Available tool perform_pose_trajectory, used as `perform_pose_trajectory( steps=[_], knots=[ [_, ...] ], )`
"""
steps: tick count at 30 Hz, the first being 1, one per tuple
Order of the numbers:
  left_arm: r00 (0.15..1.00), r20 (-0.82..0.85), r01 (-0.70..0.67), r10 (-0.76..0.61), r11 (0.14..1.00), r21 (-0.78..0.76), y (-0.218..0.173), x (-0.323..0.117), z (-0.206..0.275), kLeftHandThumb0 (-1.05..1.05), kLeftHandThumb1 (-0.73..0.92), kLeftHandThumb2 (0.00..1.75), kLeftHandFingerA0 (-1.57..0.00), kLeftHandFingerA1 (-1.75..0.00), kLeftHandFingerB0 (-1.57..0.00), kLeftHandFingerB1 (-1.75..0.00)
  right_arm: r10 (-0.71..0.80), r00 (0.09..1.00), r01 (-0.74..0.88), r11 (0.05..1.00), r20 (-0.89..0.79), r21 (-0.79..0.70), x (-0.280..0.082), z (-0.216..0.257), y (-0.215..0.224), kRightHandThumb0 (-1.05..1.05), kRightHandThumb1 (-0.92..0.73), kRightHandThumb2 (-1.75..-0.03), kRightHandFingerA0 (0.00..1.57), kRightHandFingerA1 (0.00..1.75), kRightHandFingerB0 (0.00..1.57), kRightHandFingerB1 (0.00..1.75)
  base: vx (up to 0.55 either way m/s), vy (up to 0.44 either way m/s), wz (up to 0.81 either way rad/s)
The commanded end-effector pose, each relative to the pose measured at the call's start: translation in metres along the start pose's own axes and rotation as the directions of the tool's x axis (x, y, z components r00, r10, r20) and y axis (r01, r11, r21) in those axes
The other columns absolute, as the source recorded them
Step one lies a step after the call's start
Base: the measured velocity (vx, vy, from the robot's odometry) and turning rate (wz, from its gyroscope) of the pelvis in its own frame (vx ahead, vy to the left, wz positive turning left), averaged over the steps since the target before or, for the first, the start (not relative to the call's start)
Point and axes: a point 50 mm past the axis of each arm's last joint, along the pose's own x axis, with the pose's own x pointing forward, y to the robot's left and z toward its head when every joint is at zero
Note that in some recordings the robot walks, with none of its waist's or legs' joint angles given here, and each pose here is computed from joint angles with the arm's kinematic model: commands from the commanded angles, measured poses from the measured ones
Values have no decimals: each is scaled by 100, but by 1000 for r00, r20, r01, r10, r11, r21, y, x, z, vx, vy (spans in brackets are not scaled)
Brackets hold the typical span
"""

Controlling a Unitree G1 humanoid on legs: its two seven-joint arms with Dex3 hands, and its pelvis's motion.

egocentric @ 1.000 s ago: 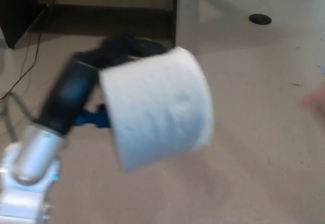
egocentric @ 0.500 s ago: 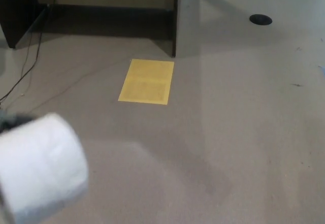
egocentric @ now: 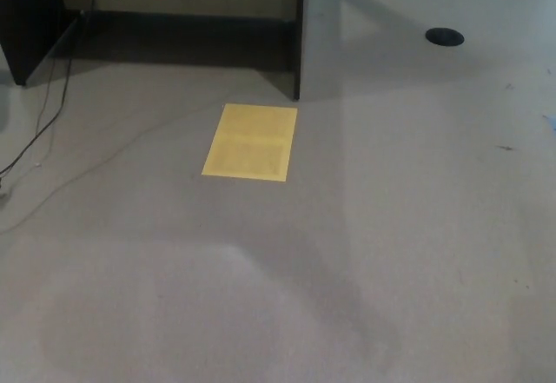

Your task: A person is holding a toilet paper roll and the robot extends its left hand to grab the roll by inserting its thumb into the gap in the middle and brings its hand down by its side. Then it extends its arm again to hand the toilet paper roll back to the person.

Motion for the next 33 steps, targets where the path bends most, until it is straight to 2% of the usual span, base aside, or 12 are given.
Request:
perform_pose_trajectory(
  steps=[1,2,6,10,11,14,15,17,18,22,25,33],
  knots=[
    [999,40,0,-11,962,273,0,-19,-23,-22,79,63,-69,-140,-61,-125,-28,999,28,1000,-38,3,-11,-24,5,-35,-67,-60,72,58,54,43,0,0,0],
    [999,37,8,-20,961,275,0,-19,-23,-25,78,62,-80,-98,-76,-66,-28,999,28,1000,-40,-2,-11,-25,6,-34,-67,-60,72,58,54,43,0,0,0],
    [998,-3,56,-58,955,290,0,-19,-26,-27,80,64,-89,-61,-74,-52,-22,999,22,1000,-34,9,-12,-25,7,-34,-66,-59,75,67,52,43,0,0,0],
    [998,8,53,-58,954,296,-1,-19,-28,-27,80,63,-88,-76,-77,-57,-19,999,19,1000,-36,6,-12,-26,8,-34,-67,-60,76,64,54,43,0,0,0],
    [998,9,51,-56,954,295,-1,-19,-29,-27,80,64,-87,-96,-77,-78,-20,999,20,1000,-38,5,-12,-26,8,-34,-66,-59,77,67,53,43,0,0,0],
    [999,21,42,-50,960,278,-2,-18,-27,-24,78,63,-86,-90,-75,-66,-23,999,23,1000,-36,0,-13,-27,7,-33,-67,-60,75,65,56,44,0,0,0],
    [998,45,28,-41,966,258,-2,-19,-25,-19,79,64,-81,-122,-73,-95,-22,999,22,1000,-36,-1,-13,-28,6,-34,-67,-60,75,66,56,44,0,0,0],
    [997,80,2,-22,970,241,1,-17,-19,-20,84,65,-75,-136,-67,-113,-21,999,20,1000,-36,-10,-13,-27,6,-34,-66,-60,74,65,56,44,0,0,0],
    [994,105,-9,-14,977,215,4,-12,-13,-20,83,66,-74,-130,-70,-97,-22,999,21,1000,-39,-2,-12,-27,6,-34,-67,-60,74,64,57,44,0,0,0],
    [970,235,-87,58,989,116,17,6,18,-12,83,64,-87,-132,-72,-114,-17,999,17,1000,-41,5,-13,-27,7,-33,-66,-60,74,63,57,45,0,0,0],
    [856,501,-167,127,985,36,33,20,81,-9,78,74,-96,-137,-75,-117,-19,999,19,1000,-45,-3,-13,-28,7,-33,-67,-60,72,61,57,45,0,0,0],
    [562,824,-201,68,978,56,33,12,219,-4,69,77,-97,-128,-80,-107,-20,998,20,1000,-55,1,-14,-32,7,-33,-67,-60,72,63,57,45,0,0,0]
  ],
)
